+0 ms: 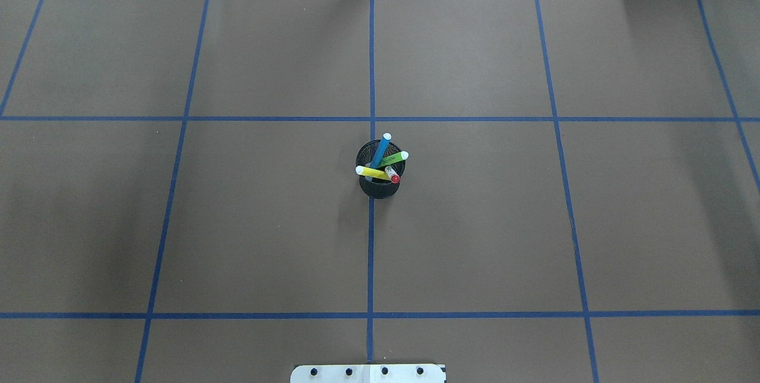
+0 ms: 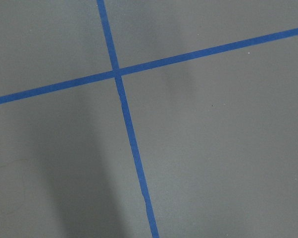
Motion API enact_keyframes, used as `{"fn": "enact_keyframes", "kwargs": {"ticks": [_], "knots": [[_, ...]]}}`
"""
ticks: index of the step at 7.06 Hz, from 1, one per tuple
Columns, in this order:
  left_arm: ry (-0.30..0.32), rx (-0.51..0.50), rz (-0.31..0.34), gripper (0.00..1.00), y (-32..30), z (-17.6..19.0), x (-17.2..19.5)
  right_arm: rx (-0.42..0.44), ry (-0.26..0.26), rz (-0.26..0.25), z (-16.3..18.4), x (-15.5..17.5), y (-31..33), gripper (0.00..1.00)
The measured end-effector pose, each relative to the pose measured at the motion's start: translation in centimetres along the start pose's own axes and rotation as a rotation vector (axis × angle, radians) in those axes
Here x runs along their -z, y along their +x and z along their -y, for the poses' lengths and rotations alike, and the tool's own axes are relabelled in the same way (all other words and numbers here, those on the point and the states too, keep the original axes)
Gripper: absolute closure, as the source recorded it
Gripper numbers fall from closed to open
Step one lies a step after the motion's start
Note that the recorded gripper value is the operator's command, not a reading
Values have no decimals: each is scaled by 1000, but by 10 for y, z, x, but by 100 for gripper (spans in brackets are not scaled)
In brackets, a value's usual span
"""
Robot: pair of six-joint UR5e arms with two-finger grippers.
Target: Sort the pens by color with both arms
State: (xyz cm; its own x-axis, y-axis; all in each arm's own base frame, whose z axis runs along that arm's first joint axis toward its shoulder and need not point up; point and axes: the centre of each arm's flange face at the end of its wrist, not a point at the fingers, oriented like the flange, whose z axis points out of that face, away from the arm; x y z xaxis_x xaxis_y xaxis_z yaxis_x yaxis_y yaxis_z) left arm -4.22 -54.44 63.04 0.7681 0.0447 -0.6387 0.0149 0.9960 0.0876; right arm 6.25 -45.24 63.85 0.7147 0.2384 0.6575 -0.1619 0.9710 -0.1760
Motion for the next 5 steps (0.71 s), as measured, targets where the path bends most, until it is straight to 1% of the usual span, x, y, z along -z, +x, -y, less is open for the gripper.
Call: {"fn": "enact_keyframes", "kwargs": {"ticks": [5], "knots": [[1,0,1,0,0,0,0,3,7,11,0,3,-1,0]]}}
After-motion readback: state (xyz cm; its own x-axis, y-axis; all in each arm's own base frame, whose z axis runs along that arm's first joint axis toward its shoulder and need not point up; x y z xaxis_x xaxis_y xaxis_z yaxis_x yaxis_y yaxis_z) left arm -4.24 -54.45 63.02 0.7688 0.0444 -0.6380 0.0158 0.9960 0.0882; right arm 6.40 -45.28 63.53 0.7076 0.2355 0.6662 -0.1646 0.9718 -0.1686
